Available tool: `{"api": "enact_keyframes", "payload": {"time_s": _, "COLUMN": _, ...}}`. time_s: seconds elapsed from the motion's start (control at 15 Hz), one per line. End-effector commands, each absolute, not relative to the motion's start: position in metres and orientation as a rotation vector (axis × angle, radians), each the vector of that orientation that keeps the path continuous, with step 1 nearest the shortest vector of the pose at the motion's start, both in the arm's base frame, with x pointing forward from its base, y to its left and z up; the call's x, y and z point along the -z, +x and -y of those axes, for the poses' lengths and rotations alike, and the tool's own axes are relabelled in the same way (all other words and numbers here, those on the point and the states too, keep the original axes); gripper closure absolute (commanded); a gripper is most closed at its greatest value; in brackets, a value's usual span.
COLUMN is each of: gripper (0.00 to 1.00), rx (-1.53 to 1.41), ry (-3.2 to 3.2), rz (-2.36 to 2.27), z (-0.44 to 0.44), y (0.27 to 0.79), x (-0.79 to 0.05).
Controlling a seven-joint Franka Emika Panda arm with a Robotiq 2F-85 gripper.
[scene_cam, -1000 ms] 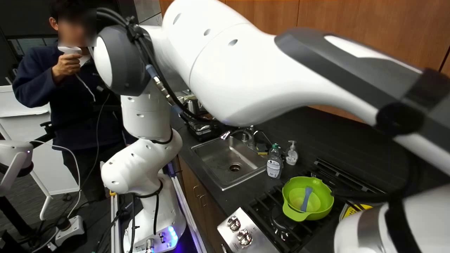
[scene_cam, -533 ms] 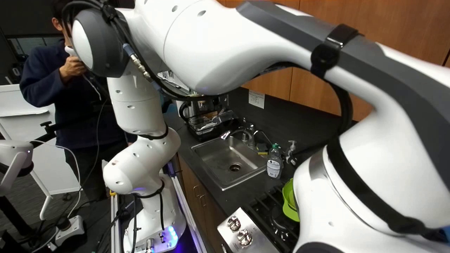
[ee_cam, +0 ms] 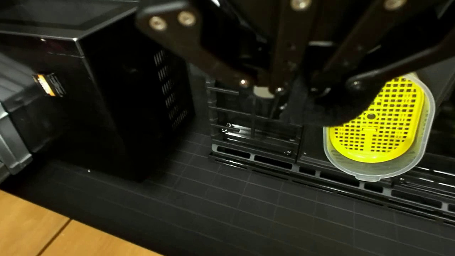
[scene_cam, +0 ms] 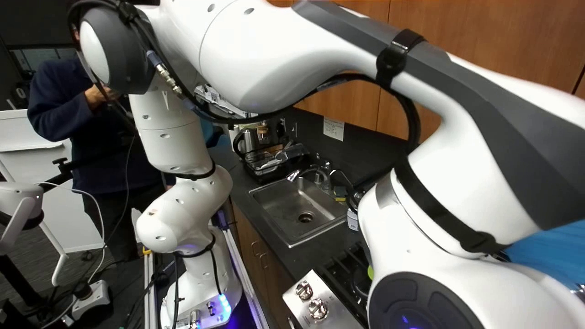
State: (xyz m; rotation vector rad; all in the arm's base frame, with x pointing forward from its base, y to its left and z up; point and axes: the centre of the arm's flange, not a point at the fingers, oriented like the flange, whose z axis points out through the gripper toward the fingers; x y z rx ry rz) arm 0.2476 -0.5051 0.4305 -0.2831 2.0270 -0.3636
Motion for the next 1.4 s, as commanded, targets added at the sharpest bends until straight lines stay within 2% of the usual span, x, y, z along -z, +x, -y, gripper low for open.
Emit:
{"api": "enact_keyframes", "payload": {"time_s": 0.0, "gripper": 0.99, "rx": 0.355, "ry": -0.407, "rz": -2.024, "z": 0.482, "y": 0.250, "x": -0.442}}
{"api": "enact_keyframes", "payload": {"time_s": 0.73, "gripper": 0.99, "rx": 0.355, "ry": -0.571, "rz": -2.079, "z": 0.510, "y": 0.279, "x": -0.427}}
{"api": "enact_keyframes", "payload": {"time_s": 1.33, "gripper": 0.99, "rx": 0.562, "ry": -0.930, "rz": -2.057, "z": 0.562, "y": 0.308, "x": -0.404}}
